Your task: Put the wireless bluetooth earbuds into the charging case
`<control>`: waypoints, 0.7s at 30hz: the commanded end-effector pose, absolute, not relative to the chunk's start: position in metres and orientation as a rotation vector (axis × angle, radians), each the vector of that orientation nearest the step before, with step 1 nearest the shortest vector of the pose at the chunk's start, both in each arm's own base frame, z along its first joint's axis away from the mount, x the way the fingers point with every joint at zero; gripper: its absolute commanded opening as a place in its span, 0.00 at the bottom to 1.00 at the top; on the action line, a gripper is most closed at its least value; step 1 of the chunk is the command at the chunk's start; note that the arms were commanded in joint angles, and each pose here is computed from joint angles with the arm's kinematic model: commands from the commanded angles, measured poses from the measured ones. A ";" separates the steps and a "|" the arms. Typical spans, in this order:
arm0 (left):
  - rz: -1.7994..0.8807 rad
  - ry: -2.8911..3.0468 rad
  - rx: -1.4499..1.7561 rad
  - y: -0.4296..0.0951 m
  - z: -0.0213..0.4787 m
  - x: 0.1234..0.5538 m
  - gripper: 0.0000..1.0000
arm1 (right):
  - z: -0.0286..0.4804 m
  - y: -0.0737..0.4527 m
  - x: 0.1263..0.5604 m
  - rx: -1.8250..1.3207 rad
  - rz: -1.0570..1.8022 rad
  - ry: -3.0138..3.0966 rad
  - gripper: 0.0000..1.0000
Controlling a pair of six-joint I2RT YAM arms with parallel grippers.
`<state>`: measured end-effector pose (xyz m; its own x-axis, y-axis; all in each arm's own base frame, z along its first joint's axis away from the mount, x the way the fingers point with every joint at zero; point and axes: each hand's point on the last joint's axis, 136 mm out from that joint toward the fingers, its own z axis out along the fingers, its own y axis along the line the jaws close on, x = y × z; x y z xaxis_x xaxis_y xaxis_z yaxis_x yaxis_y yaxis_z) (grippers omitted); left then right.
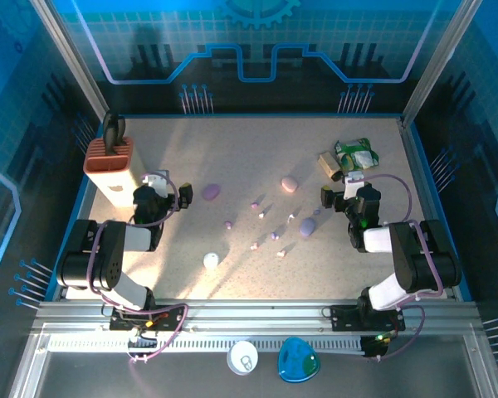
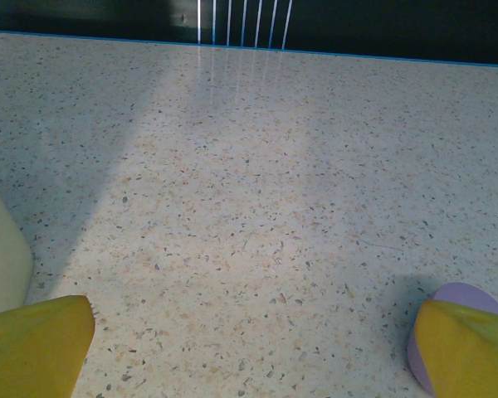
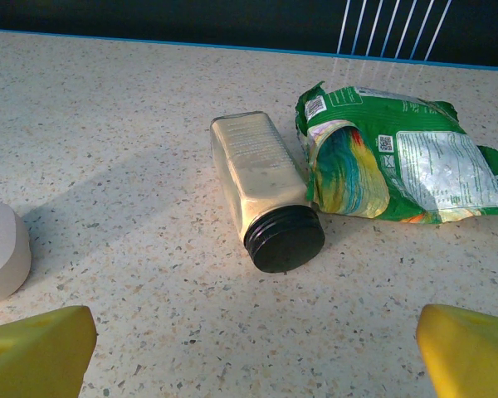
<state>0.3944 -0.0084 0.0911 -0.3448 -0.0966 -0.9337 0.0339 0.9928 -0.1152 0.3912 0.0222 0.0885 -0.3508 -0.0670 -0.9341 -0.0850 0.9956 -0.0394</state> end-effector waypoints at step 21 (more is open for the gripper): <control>-0.350 2.005 0.458 -0.125 0.159 0.358 0.99 | 0.188 0.065 0.339 -0.050 0.326 1.895 1.00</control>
<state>0.3662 -0.1060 0.1597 -0.3678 0.0786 -0.9266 0.3592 0.9311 -0.0636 0.3517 0.0394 0.1904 -0.2737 0.0901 -0.9576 -0.1010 0.9874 0.1217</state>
